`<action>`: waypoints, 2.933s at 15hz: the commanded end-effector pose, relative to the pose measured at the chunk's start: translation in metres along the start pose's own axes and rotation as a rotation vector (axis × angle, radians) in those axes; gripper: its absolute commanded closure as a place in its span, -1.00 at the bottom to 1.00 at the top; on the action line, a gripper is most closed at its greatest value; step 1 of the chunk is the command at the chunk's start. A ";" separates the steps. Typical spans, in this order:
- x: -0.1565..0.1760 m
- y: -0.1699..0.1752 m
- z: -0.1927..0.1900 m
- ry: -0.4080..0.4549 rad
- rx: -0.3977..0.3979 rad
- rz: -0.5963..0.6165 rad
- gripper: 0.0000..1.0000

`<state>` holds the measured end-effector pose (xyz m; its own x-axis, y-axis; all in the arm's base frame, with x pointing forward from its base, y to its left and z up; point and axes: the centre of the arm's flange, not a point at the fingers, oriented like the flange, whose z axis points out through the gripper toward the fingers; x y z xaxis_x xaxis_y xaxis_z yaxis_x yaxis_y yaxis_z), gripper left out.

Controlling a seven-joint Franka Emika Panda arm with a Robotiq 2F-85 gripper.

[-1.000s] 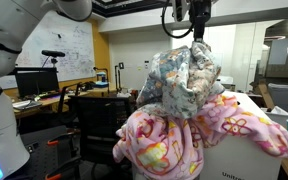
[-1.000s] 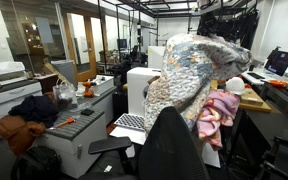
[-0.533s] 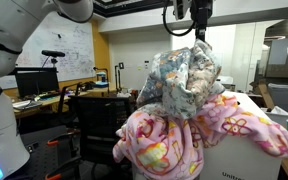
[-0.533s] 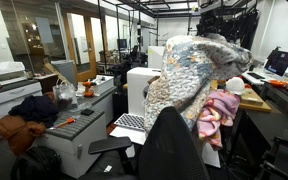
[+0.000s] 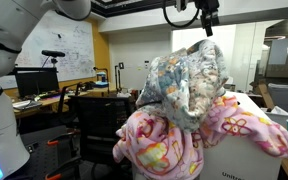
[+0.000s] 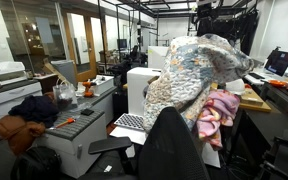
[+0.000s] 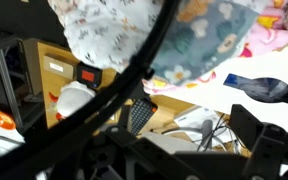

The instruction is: Pile the blue blanket on top of the pink blanket

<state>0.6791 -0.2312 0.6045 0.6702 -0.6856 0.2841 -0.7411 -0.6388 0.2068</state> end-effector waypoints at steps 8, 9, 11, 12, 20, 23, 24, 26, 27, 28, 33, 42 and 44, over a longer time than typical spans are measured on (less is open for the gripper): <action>-0.105 -0.001 -0.052 0.036 0.260 -0.468 -1.00; -0.116 -0.005 -0.058 0.015 0.279 -0.519 -1.00; -0.136 -0.010 -0.057 -0.033 0.308 -0.617 -1.00; -0.146 -0.012 -0.055 -0.057 0.322 -0.664 -1.00; -0.236 -0.010 -0.009 -0.207 0.275 -0.953 -1.00; -0.270 -0.004 0.017 -0.292 0.270 -1.034 -1.00; -0.284 -0.001 0.028 -0.326 0.281 -1.068 -1.00; -0.311 0.004 0.050 -0.396 0.308 -1.132 -1.00; -0.325 0.009 0.064 -0.429 0.318 -1.154 -1.00; -0.339 0.014 0.077 -0.459 0.317 -1.168 -1.00; -0.384 0.039 0.137 -0.540 0.279 -1.160 -1.00; -0.392 0.041 0.208 -0.271 0.168 -0.977 -1.00; -0.391 0.037 0.211 -0.220 0.140 -0.941 -1.00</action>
<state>0.4008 -0.0628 0.3105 0.9741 0.1387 -0.1788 0.1534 -0.9856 0.0709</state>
